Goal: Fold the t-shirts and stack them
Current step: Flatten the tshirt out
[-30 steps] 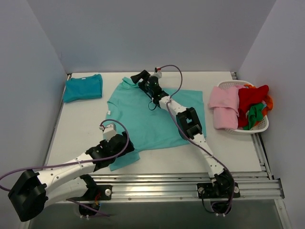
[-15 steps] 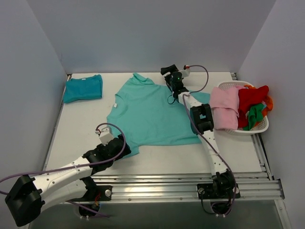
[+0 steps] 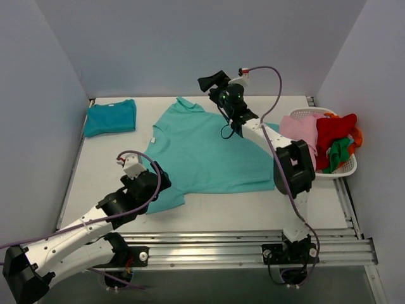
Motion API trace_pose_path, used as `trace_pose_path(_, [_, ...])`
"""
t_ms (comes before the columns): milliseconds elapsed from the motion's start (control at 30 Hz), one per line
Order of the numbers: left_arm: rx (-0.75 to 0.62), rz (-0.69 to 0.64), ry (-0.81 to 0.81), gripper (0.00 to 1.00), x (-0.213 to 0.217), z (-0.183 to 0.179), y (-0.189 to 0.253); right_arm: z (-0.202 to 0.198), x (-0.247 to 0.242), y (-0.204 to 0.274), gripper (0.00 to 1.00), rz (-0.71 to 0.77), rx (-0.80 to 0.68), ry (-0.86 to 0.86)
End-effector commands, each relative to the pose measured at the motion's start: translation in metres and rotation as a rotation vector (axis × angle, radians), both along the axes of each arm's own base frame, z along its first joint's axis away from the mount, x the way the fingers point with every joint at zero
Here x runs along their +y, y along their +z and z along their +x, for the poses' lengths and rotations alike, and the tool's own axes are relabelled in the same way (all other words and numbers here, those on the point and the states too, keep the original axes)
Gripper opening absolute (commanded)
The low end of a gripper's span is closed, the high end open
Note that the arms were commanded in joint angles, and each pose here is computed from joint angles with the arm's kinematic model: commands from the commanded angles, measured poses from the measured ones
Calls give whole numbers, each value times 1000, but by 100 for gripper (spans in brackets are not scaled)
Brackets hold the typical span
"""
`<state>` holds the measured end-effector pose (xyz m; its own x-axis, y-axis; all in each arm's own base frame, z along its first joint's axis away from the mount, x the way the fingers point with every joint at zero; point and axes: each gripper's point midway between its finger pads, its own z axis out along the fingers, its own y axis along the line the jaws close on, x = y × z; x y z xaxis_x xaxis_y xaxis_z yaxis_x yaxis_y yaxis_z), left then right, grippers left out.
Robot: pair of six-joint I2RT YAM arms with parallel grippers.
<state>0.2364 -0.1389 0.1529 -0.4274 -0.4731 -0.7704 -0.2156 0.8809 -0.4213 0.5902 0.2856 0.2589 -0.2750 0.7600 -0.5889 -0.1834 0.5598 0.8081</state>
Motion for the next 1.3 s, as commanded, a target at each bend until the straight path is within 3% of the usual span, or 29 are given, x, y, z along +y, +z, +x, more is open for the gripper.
trace_pose_path(0, [-35,35,5,95,4,5,17,-56,-34,44,76,-99,1,-115])
trace_pose_path(133, [53,101,48,95,27,-10,-9,-129,-110,-21,76,-234,263,-349])
trace_pose_path(200, [130,152,99,95,48,-26,-25,-165,-143,-18,76,-207,295,-453])
trace_pose_path(233, [152,169,121,93,55,-30,-30,-190,-168,-54,76,-285,391,-525])
trace_pose_path(267, [163,150,121,93,53,-31,-33,-207,-180,-40,77,-242,376,-559])
trace_pose_path(333, [226,135,92,90,46,-39,-45,-242,-206,-63,78,-324,458,-625])
trace_pose_path(500, [313,42,151,89,36,-45,-84,-301,-237,-54,78,-313,508,-673])
trace_pose_path(567, [359,-21,128,88,27,-55,-109,-311,-238,-53,78,-316,514,-656])
trace_pose_path(667, [325,-129,137,84,15,-49,-120,-324,-237,-50,78,-322,510,-599])
trace_pose_path(967, [334,-117,177,74,24,-54,-135,-340,-243,-51,79,-359,503,-563])
trace_pose_path(1100, [358,-84,187,64,21,-51,-139,-340,-242,-57,79,-370,518,-554])
trace_pose_path(1133, [360,-82,186,53,18,-49,-139,-340,-240,-58,79,-368,523,-543])
trace_pose_path(1200, [368,-79,180,41,15,-48,-143,-340,-235,-62,79,-354,527,-522])
trace_pose_path(1233, [370,-79,179,28,14,-48,-143,-342,-229,-72,76,-353,549,-486])
trace_pose_path(1267, [366,-83,177,22,13,-47,-143,-343,-224,-78,71,-348,556,-461])
